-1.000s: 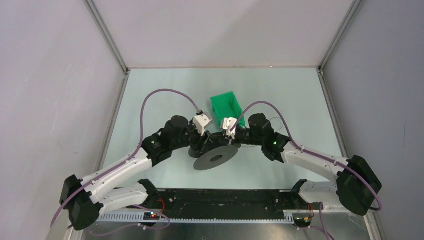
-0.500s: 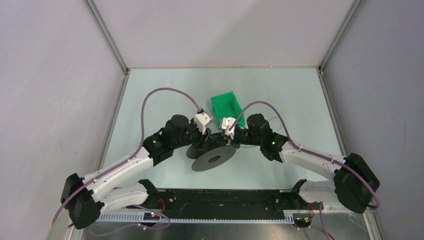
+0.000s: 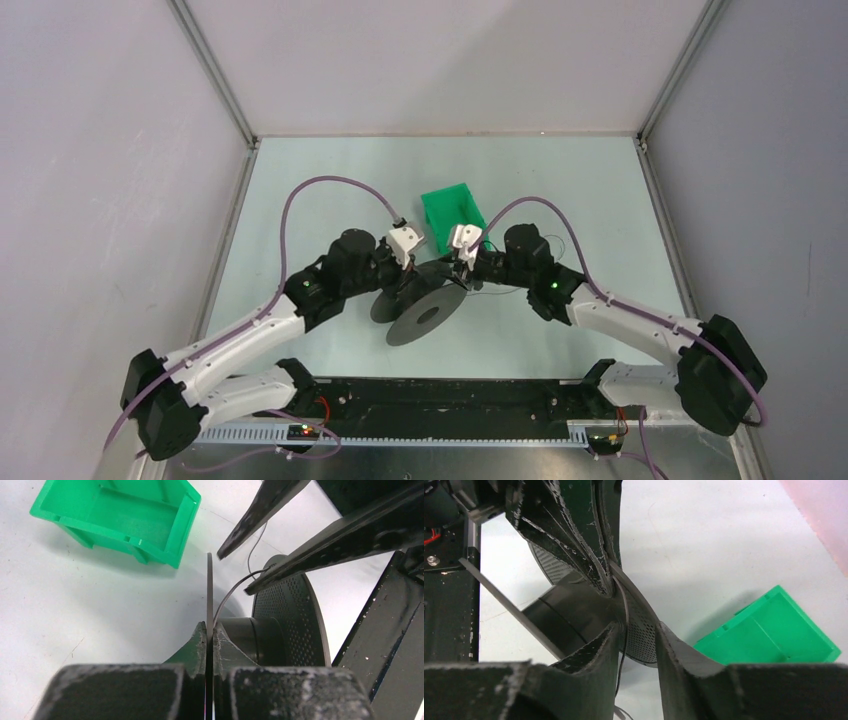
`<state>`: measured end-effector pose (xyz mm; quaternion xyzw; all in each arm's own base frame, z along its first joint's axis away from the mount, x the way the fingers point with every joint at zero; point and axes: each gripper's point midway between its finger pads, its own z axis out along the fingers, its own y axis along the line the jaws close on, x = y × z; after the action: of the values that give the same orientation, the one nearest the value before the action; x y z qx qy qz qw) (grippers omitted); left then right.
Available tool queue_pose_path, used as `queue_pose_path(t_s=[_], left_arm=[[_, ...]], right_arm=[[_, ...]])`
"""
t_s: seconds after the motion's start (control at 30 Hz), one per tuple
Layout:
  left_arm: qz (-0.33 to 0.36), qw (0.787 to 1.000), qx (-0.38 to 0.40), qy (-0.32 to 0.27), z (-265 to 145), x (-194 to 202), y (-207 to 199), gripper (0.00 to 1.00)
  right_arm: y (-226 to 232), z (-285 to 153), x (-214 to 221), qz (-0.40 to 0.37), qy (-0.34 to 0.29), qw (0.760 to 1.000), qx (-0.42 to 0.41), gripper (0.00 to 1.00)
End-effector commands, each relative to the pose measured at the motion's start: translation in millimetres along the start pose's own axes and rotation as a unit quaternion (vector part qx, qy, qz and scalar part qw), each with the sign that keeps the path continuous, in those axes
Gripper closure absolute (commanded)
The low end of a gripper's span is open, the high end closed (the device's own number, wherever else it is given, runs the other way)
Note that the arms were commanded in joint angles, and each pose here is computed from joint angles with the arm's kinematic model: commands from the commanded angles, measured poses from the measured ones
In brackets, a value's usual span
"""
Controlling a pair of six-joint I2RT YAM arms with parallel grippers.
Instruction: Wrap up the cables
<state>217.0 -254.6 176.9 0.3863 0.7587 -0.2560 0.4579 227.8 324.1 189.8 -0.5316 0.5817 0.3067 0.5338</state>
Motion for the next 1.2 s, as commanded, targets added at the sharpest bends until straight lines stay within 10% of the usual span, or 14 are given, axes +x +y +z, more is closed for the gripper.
queue_pose_path(t_s=[0.0, 1.17], left_arm=[[0.002, 0.999, -0.036, -0.017, -14.2, -17.5, 14.3, 1.00], [-0.177, 0.958, -0.116, -0.194, -155.0, -107.3, 18.7, 1.00]], right_arm=[[-1.4, -14.0, -29.9, 0.030, -0.041, 0.999, 0.001, 0.60], [3.8, -6.1, 24.5, -0.031, -0.087, 0.996, 0.016, 0.36]])
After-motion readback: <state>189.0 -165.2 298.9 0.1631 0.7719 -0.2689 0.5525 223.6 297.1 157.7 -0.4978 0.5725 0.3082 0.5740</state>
